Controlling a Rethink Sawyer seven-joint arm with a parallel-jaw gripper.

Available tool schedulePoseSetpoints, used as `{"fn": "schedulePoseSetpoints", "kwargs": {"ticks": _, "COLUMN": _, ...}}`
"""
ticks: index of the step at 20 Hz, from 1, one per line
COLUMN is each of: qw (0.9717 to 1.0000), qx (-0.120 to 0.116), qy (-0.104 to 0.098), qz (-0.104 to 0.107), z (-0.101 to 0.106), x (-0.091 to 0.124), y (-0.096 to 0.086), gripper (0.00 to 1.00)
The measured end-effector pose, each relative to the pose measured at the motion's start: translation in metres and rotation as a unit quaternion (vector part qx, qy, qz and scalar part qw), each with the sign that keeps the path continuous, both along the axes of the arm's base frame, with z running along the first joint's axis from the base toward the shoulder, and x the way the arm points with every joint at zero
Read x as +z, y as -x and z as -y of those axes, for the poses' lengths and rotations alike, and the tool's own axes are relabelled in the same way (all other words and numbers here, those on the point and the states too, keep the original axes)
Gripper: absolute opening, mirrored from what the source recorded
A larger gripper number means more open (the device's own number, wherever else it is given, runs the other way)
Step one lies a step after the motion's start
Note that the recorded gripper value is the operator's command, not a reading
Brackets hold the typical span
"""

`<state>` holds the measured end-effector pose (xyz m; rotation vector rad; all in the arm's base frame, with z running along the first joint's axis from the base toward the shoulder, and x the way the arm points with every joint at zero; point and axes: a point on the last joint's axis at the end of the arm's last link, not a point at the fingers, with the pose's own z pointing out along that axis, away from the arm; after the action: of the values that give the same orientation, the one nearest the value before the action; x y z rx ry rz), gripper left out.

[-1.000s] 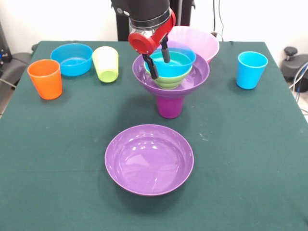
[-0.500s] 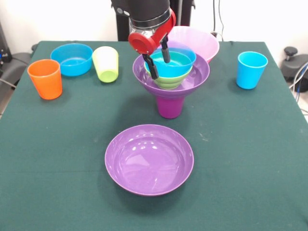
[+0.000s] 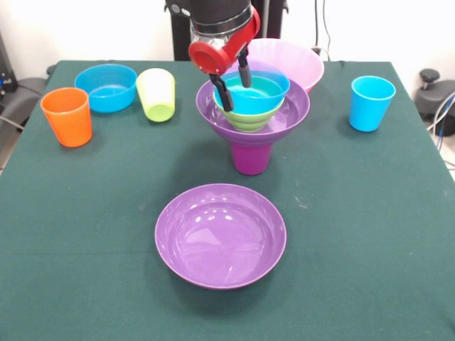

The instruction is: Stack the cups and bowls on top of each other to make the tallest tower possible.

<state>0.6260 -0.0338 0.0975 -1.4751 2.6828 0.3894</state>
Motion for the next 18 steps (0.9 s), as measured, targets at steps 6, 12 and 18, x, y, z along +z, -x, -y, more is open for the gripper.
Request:
{"fn": "schedulePoseSetpoints", "kwargs": {"ticks": 6, "qw": 0.9998, "qx": 0.000, "qy": -0.002, "qz": -0.020, "z": 0.000, "x": 0.018, "y": -0.004, "gripper": 1.00}}
{"fn": "schedulePoseSetpoints", "kwargs": {"ticks": 12, "qw": 0.9991, "qx": 0.002, "qy": -0.002, "qz": -0.043, "z": 0.002, "x": 0.041, "y": -0.012, "gripper": 1.00}}
{"fn": "schedulePoseSetpoints", "kwargs": {"ticks": 18, "qw": 0.9987, "qx": 0.001, "qy": 0.006, "qz": -0.051, "z": 0.014, "x": 0.066, "y": -0.024, "gripper": 1.00}}
